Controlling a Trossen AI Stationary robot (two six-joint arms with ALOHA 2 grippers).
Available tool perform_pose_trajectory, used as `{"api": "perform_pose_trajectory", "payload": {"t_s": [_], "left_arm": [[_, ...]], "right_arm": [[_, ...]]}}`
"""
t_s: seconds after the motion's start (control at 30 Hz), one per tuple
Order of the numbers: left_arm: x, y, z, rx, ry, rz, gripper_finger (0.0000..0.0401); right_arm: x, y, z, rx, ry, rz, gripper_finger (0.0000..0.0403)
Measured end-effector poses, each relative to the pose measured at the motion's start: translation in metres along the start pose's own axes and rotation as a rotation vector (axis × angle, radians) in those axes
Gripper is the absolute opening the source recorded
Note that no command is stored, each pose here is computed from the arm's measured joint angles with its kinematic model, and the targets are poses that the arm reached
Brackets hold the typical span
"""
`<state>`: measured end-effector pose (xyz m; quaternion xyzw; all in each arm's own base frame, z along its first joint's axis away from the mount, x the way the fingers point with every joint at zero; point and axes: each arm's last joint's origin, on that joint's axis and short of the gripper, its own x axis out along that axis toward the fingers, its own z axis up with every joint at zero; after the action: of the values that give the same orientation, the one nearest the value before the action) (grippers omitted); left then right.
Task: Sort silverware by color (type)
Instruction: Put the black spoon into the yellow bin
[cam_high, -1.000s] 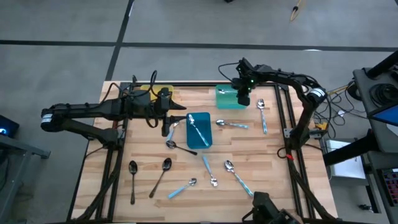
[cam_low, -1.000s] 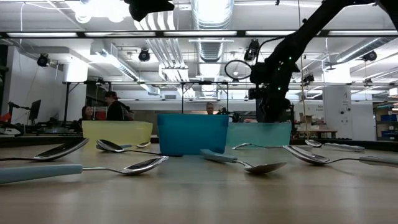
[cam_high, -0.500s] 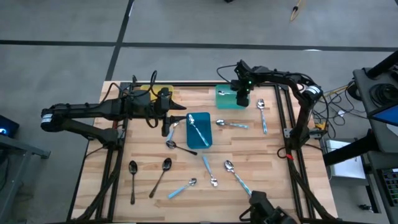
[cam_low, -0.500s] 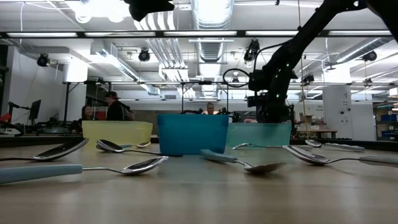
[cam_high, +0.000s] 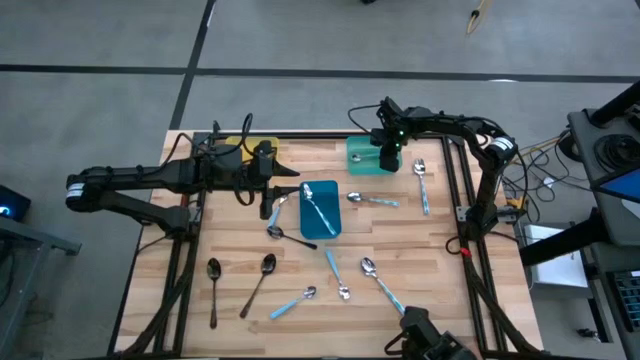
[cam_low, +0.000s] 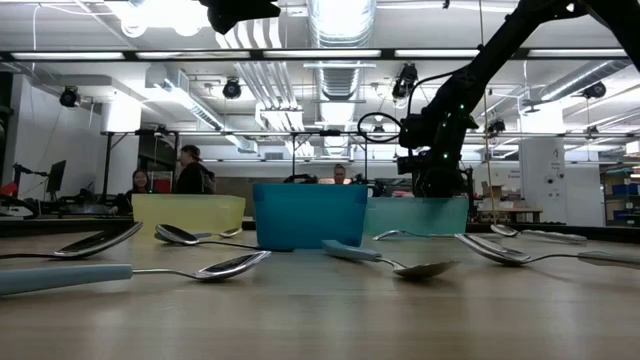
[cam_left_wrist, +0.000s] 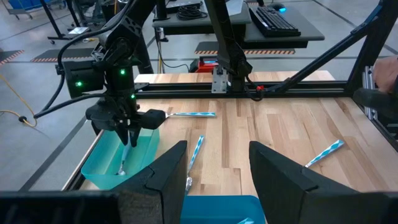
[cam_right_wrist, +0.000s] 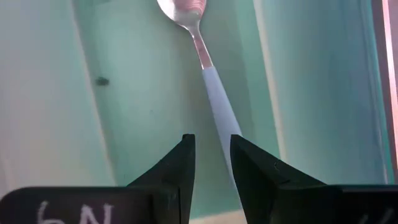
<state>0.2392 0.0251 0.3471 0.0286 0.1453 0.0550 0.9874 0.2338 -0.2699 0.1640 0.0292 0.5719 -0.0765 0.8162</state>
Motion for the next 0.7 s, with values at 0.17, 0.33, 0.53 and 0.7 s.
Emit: {"api": "perform_pose_trajectory", "payload": {"t_s": [0.17, 0.33, 0.53, 0.7], "left_arm": [[0.0, 0.0, 0.0, -0.001, 0.0, 0.0, 0.0153], [0.0, 0.0, -0.001, -0.038, 0.006, 0.0, 0.0153], [0.004, -0.001, -0.008, -0.148, 0.072, 0.0, 0.0153], [0.011, -0.002, -0.019, -0.274, 0.17, 0.01, 0.0153]], "right_arm": [[-0.003, 0.0, 0.001, 0.002, -0.006, -0.005, 0.0072], [-0.017, 0.003, 0.004, 0.027, -0.039, -0.03, 0.0059], [-0.048, 0.014, 0.013, 0.049, -0.11, -0.07, 0.0051], [-0.079, 0.033, 0.023, 0.08, -0.199, -0.097, 0.0051]]}}
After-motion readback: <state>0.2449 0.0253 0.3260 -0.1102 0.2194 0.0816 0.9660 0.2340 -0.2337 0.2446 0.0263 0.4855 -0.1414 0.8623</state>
